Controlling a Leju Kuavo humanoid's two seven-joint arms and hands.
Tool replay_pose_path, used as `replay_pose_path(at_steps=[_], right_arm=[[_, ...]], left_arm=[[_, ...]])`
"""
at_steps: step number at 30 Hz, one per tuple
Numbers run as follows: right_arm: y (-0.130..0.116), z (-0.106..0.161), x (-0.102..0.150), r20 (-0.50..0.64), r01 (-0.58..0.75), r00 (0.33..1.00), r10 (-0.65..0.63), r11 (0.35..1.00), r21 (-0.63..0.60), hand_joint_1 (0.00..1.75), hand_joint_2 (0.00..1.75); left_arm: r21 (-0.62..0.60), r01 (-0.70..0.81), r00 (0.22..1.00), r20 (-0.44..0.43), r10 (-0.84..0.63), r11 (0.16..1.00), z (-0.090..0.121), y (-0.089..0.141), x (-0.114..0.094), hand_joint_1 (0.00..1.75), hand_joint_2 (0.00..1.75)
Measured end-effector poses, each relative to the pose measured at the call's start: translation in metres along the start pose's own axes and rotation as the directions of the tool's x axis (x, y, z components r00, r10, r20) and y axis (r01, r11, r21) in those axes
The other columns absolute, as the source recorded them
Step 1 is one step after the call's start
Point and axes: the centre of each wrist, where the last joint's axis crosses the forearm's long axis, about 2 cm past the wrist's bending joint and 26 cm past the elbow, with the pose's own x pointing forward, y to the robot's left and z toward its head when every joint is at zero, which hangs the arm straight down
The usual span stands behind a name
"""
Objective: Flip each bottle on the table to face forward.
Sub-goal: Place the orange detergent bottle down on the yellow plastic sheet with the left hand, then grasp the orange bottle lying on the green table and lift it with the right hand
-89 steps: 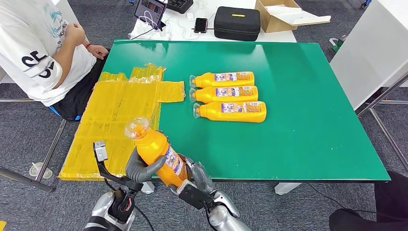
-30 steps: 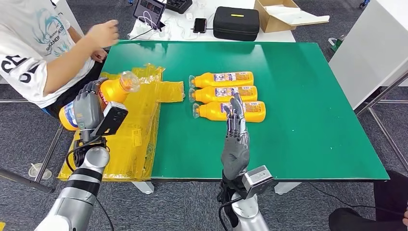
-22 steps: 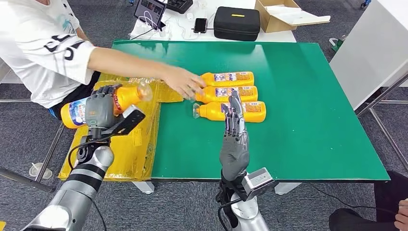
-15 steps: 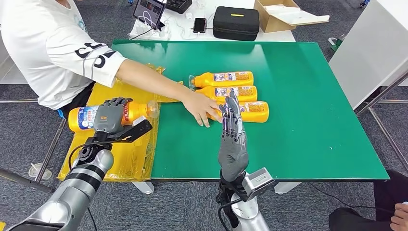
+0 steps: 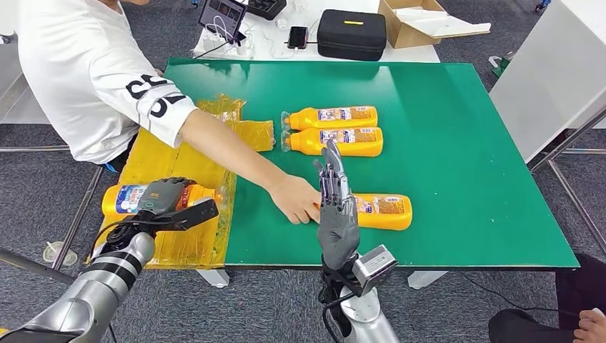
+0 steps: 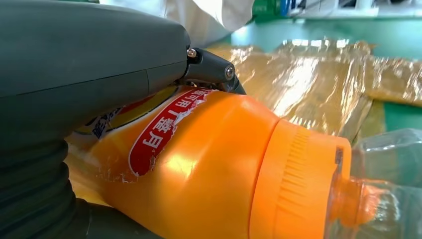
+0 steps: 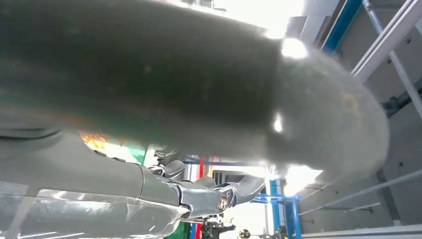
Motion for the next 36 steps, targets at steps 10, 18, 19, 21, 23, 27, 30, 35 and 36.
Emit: replay_pose_path(at_steps=[10, 18, 19, 21, 23, 27, 30, 35, 36], right_arm=[[0.003, 0.003, -0.014, -0.058, 0.015, 0.998, -0.013, 1.000, 0.025, 0.00, 1.75], [0.004, 0.006, -0.019, -0.082, 0.017, 0.997, -0.015, 0.999, 0.028, 0.00, 1.75], [0.004, 0.007, -0.019, -0.084, 0.017, 0.996, -0.014, 0.999, 0.028, 0.00, 1.75], [0.004, 0.007, -0.020, -0.089, 0.017, 0.996, -0.014, 0.999, 0.029, 0.00, 1.75], [0.004, 0.008, -0.021, -0.094, 0.018, 0.995, -0.015, 0.999, 0.030, 0.00, 1.75], [0.004, 0.009, -0.023, -0.110, 0.025, 0.994, -0.021, 0.999, 0.034, 0.00, 1.75], [0.005, 0.009, -0.025, -0.124, 0.030, 0.992, -0.025, 0.999, 0.037, 0.00, 1.75], [0.004, 0.007, -0.029, -0.149, 0.033, 0.989, -0.026, 0.998, 0.044, 0.00, 1.75], [0.004, 0.007, -0.030, -0.157, 0.029, 0.987, -0.021, 0.998, 0.048, 0.00, 1.75]], left_arm=[[-0.101, -0.086, 0.996, -0.023, 0.084, 0.991, 0.009, 0.000, -0.015, 1.75, 1.75], [-0.104, -0.091, 0.996, -0.025, 0.089, 0.990, 0.010, -0.001, -0.016, 1.57, 1.75], [-0.104, -0.091, 0.996, -0.025, 0.089, 0.990, 0.010, -0.001, -0.016, 1.14, 1.75], [-0.105, -0.091, 0.996, -0.026, 0.089, 0.990, 0.010, -0.002, -0.016, 0.27, 1.75], [-0.107, -0.095, 0.995, -0.026, 0.093, 0.990, 0.010, -0.002, -0.017, 0.00, 0.87], [-0.117, -0.140, 0.990, -0.009, 0.140, 0.983, 0.012, -0.004, -0.018, 0.00, 0.00], [-0.143, -0.205, 0.977, 0.020, 0.210, 0.968, 0.015, -0.007, -0.021, 0.00, 0.00], [-0.181, -0.316, 0.942, 0.057, 0.331, 0.931, 0.019, -0.008, -0.026, 0.00, 0.00], [-0.184, -0.338, 0.933, 0.062, 0.354, 0.923, 0.021, -0.009, -0.027, 0.00, 0.00]])
